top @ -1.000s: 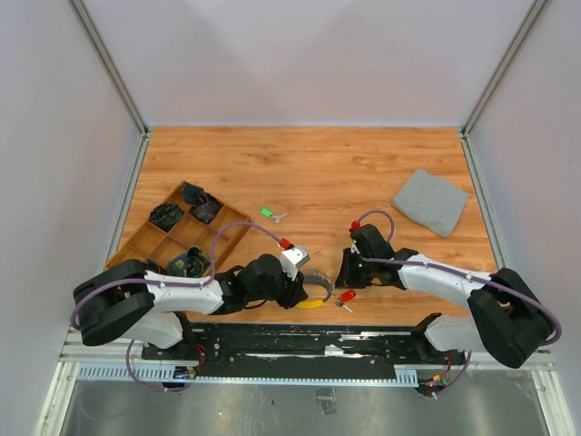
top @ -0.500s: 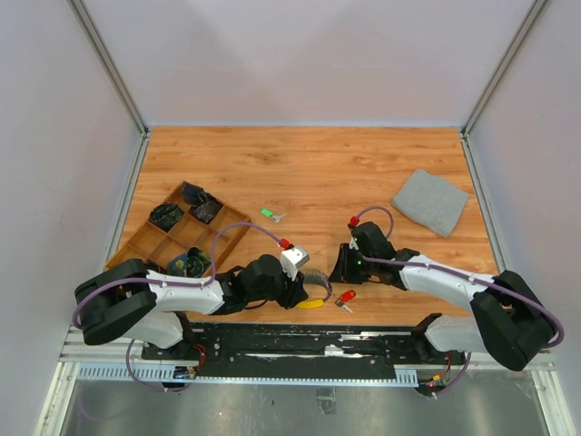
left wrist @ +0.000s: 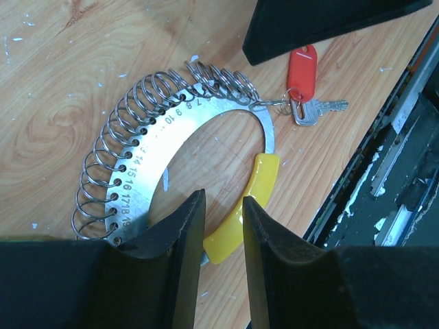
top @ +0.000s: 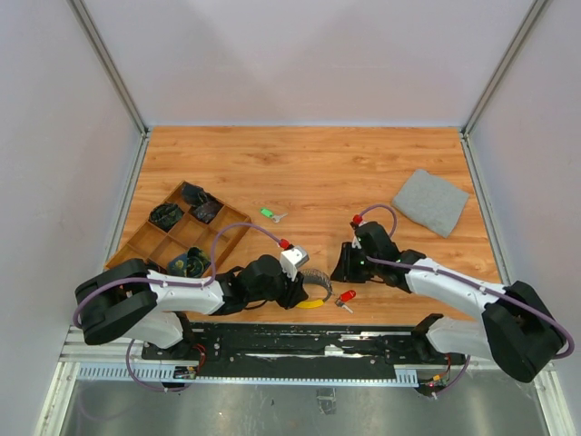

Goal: Put the keys on the keyring

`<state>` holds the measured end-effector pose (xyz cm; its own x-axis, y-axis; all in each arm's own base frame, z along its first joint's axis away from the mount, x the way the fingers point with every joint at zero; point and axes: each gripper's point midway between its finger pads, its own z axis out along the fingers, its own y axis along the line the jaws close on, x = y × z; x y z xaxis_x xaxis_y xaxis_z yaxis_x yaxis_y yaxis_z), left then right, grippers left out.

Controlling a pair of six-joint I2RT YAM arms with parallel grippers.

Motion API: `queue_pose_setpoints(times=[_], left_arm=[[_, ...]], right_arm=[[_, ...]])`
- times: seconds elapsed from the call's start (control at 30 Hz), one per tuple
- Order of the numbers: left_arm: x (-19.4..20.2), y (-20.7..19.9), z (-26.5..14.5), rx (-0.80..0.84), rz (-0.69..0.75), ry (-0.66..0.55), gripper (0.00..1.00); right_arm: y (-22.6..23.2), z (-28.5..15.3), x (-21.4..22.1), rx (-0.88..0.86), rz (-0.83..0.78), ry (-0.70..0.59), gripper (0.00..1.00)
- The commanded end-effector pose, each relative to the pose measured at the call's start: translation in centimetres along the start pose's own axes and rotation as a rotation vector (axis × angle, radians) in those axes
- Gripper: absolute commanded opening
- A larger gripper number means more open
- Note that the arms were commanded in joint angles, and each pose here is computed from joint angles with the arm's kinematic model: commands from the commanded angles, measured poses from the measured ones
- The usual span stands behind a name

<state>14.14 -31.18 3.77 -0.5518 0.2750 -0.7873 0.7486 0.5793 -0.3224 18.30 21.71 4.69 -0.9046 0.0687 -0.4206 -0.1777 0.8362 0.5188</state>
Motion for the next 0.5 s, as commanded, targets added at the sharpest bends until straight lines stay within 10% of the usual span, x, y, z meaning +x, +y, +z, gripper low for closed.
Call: queue_pose_setpoints(times=[0.0, 0.47], left_arm=[[-0.1, 0.0, 0.1, -0.004, 0.005, -0.021, 0.34], [-0.2, -0.1, 0.3, -0.004, 0.012, -0.016, 0.33]], right_arm=[[0.6, 0.4, 0.9, -0.017, -0.041, 0.060, 0.27], [1.6, 0.7, 0.7, -0.063, -0.057, 0.056, 0.28]])
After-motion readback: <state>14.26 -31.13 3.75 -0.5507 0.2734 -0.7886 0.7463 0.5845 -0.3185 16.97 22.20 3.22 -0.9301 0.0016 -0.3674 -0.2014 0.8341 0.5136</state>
